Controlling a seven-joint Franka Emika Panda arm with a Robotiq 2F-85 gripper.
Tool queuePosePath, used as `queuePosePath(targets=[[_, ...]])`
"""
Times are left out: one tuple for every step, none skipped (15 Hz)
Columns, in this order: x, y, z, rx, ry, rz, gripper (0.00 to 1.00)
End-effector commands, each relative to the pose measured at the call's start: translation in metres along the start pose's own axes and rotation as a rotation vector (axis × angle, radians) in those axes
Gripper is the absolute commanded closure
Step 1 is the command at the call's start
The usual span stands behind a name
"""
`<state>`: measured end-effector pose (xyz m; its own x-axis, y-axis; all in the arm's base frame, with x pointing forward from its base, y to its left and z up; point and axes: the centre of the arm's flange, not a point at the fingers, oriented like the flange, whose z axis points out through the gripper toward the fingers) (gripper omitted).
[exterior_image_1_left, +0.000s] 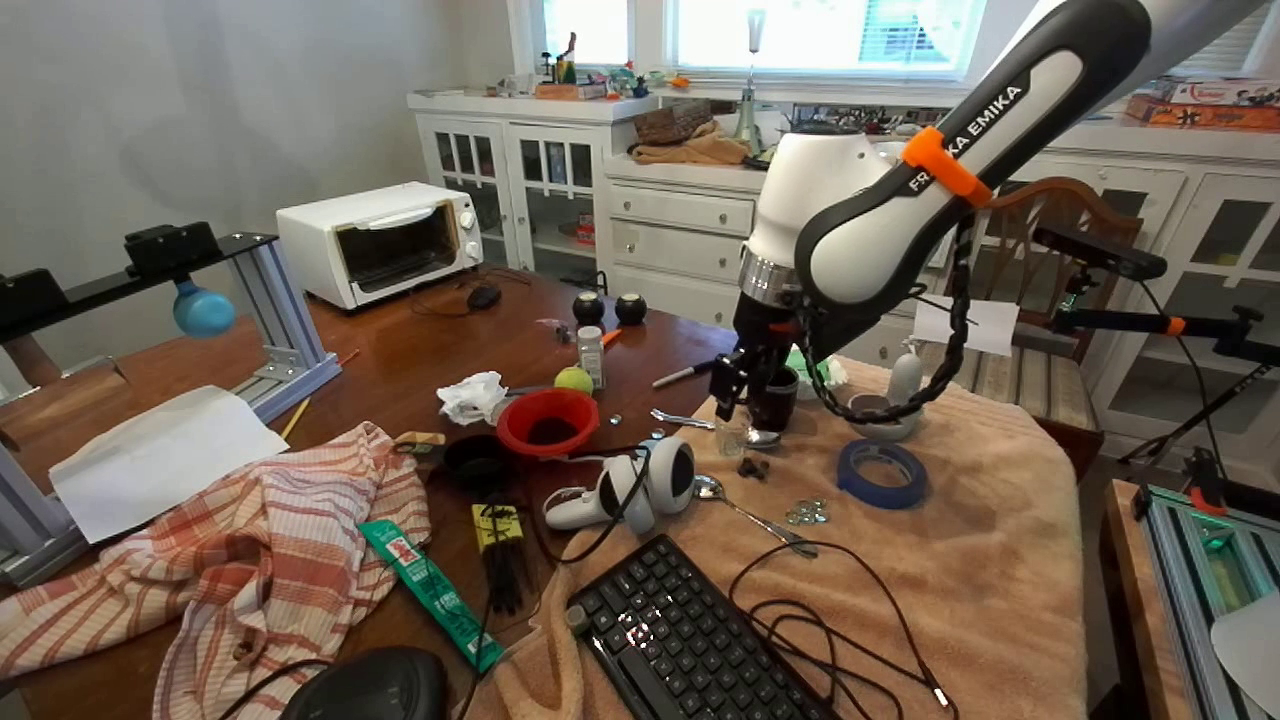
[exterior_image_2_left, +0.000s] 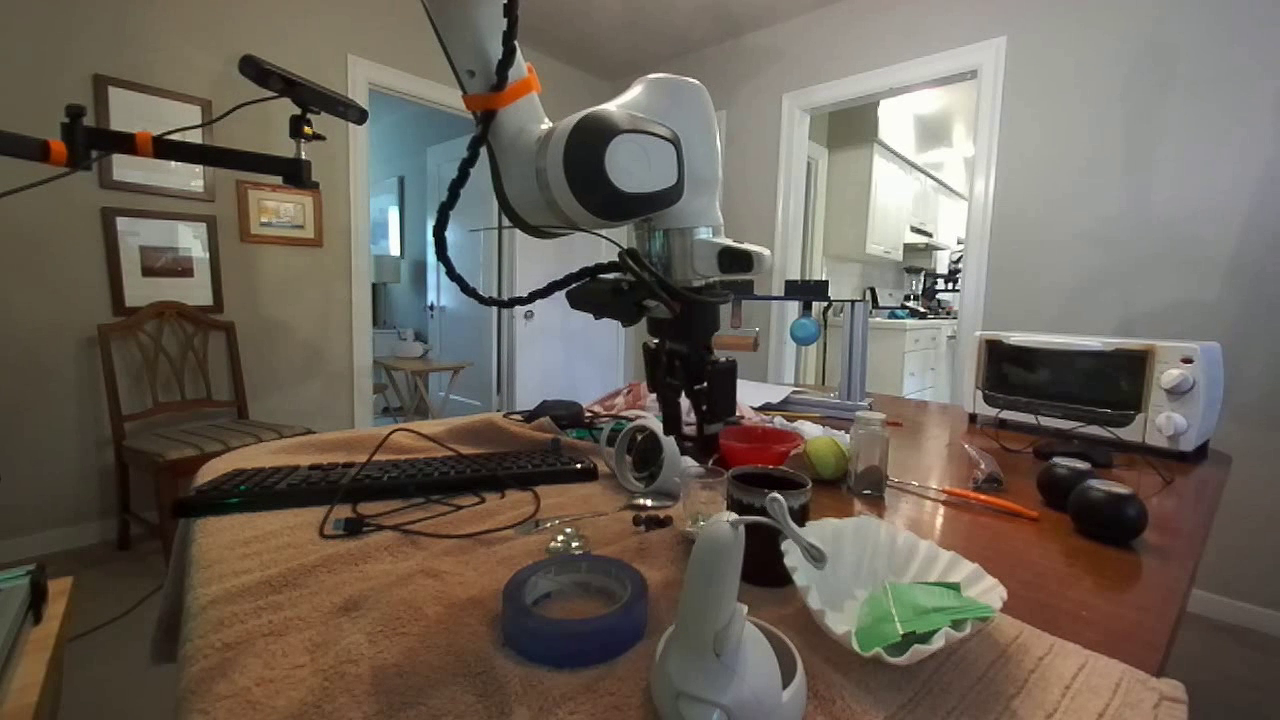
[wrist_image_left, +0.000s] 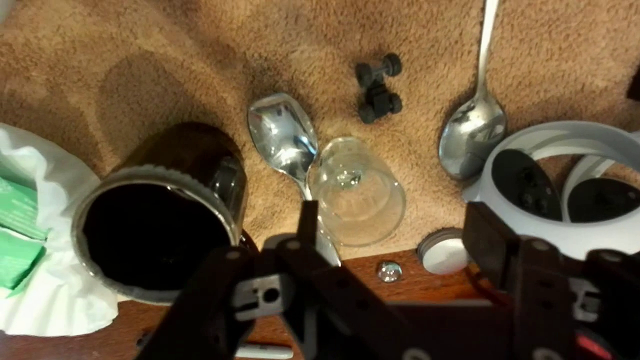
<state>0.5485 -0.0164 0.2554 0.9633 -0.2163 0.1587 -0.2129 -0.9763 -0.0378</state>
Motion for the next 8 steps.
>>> queuePosePath(targets=[[-0.024,0.001,-0.004,-0.028,-0.082,-0.038,0.00],[-0.029,0.001,-0.004,-0.033,-0.114,-0.045,0.00],[-0.033,0.001,-0.004,-0.037,-0.137,-0.053,0.00],[-0.038,0.001,-0.004,-0.043,-0.166,-0.065,0.00],[-0.043,0.000,-0.005,-0.049,-0.189,-0.078,0.00],[-0.047,-0.002,-0.004,-0.047,-0.208,-0.091,0.00],[-0.051,-0.004,-0.003,-0.039,-0.217,-0.109,0.00],[-0.055,-0.007,-0.003,-0.039,-0.230,-0.123,0.00]])
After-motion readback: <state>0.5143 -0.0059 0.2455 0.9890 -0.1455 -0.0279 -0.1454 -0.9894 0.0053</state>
